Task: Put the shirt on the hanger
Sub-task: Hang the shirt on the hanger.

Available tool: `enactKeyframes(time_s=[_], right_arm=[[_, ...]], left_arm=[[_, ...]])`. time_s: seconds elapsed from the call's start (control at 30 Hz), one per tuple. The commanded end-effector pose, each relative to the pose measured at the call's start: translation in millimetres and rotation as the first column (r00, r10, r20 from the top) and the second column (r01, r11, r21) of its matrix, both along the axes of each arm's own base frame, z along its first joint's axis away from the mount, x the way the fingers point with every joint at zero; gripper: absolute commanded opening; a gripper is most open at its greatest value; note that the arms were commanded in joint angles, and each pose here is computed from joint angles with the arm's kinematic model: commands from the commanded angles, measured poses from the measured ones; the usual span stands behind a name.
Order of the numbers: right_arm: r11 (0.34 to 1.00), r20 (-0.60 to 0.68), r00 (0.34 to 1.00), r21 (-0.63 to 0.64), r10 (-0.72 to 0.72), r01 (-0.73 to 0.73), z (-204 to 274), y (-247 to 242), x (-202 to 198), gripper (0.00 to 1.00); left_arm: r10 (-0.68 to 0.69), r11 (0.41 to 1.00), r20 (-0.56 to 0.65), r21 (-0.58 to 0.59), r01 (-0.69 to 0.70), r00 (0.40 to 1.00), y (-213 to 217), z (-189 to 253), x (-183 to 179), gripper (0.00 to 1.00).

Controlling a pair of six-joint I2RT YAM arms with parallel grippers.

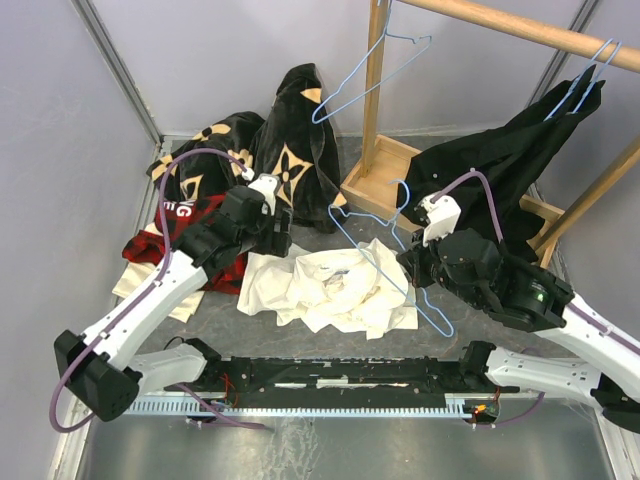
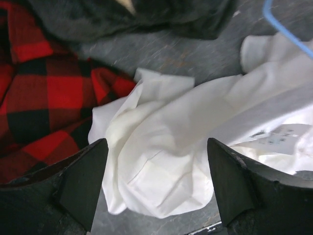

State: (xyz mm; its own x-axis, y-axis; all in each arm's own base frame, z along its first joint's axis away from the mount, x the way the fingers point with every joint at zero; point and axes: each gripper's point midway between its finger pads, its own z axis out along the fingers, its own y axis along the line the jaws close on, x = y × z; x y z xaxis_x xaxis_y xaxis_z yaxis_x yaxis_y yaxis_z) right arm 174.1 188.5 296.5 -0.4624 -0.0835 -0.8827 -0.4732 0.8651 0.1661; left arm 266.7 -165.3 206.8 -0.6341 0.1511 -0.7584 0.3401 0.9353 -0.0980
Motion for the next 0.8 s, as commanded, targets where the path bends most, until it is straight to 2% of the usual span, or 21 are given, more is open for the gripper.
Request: enactKeyframes(time_s=[0.0,0.1,0.17,0.3,0.4,0.53,0.63,0.77], right_arm=[[0.996,0.012,0.998,0.062,-0.067,0.066,11,-6,4,0.0],[0.996,0.015,0.996,0.028,-0.09,0.089,10,-12,6,0.0],[0.995,0.023,0.995,0.009,-0.096,0.096,10,-16,6,0.0],[0.998,0.026,0.998,-0.002,-0.06,0.06,3,-14,4,0.0],[0.995,0.022,0.995,-0.002,-0.1,0.1,-3,-19,6,0.0],[0.989,0.038,0.988,-0.005,-0.148,0.148,-5,-28,10,0.0],[0.982,0.055,0.98,-0.017,-0.189,0.19,-4,-38,12,0.0],[0.978,0.063,0.976,0.017,-0.208,0.207,-2,-44,10,0.0]], left_arm=[[0.202,0.978,-0.06,0.056,-0.199,0.978,27,-7,-3,0.88],[0.273,0.962,-0.012,-0.018,-0.273,0.962,29,1,3,0.93],[0.26,0.961,0.002,-0.1,-0.259,0.965,21,6,2,1.0],[0.273,0.929,0.004,-0.262,-0.262,0.962,7,14,-1,0.99],[0.344,0.878,-0.014,-0.349,-0.327,0.939,7,20,-5,1.0],[0.386,0.857,-0.012,-0.366,-0.363,0.923,-2,20,-20,0.92],[0.401,0.866,0.001,-0.325,-0.379,0.916,-12,12,-35,0.87],[0.41,0.886,0.037,-0.252,-0.389,0.911,-22,-7,-57,0.86]])
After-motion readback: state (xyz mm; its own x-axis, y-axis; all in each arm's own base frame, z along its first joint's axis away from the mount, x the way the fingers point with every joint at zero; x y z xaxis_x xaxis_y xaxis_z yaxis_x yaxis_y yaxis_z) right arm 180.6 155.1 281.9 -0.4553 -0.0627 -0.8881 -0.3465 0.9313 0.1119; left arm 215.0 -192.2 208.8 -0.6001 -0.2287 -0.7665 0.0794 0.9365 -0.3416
